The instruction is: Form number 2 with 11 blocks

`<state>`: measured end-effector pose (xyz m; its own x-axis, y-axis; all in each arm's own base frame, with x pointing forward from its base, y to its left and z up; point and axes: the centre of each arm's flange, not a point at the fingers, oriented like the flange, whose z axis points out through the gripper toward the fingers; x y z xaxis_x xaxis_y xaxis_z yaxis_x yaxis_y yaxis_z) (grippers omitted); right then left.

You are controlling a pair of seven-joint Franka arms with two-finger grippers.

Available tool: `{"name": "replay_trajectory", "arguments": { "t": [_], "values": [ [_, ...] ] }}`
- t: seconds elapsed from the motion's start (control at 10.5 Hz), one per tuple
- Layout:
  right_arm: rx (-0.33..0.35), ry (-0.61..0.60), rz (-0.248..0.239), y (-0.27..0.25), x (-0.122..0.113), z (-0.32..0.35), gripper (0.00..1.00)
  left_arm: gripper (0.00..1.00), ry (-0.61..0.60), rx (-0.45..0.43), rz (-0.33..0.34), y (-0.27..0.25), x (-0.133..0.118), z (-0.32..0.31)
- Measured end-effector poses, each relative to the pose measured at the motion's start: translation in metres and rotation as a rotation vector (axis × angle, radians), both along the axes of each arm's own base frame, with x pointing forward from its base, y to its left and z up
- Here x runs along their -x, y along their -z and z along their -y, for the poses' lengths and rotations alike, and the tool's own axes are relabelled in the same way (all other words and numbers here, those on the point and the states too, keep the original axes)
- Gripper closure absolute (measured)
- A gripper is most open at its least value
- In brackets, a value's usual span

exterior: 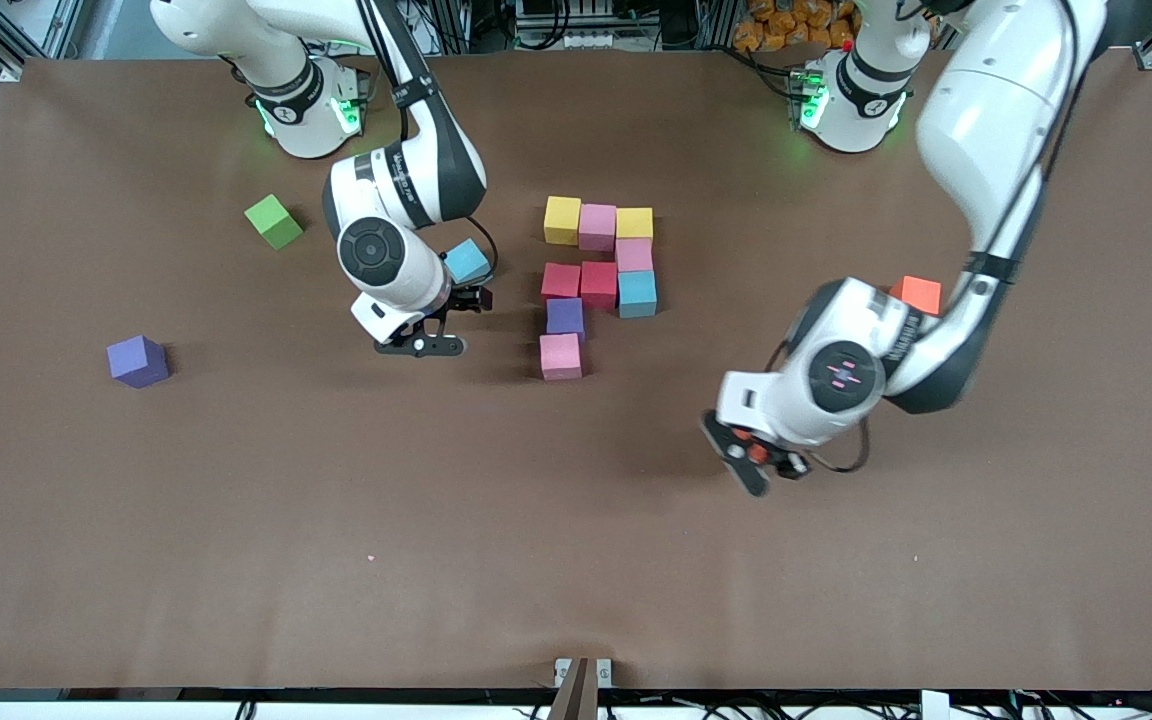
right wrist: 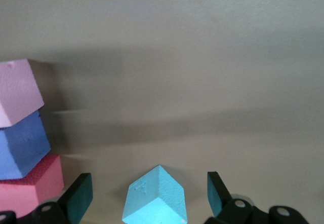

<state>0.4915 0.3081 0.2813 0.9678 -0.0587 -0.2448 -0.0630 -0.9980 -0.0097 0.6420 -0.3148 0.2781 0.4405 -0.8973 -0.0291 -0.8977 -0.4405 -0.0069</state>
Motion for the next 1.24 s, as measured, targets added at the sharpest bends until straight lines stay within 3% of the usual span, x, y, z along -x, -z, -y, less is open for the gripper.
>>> {"name": "replay_trajectory", "arguments": {
  "t": [0.29,0.57,0.77,1.24],
  "values": [
    [0.008,0.046,0.003,-0.002,-0.012,0.024,0.00,0.46,0.131,-0.038,0.004,0.011,0.040,0.063],
    [0.019,0.077,-0.018,0.005,-0.014,0.043,0.00,0.46,0.206,-0.057,-0.017,0.026,0.062,0.086],
    [0.032,0.118,-0.029,0.009,-0.013,0.052,0.00,0.46,0.282,-0.100,0.008,0.031,0.078,0.105],
    [0.091,0.358,-0.088,0.026,0.015,0.030,0.00,0.46,0.400,-0.108,0.018,0.041,0.113,0.146]
  ]
}}
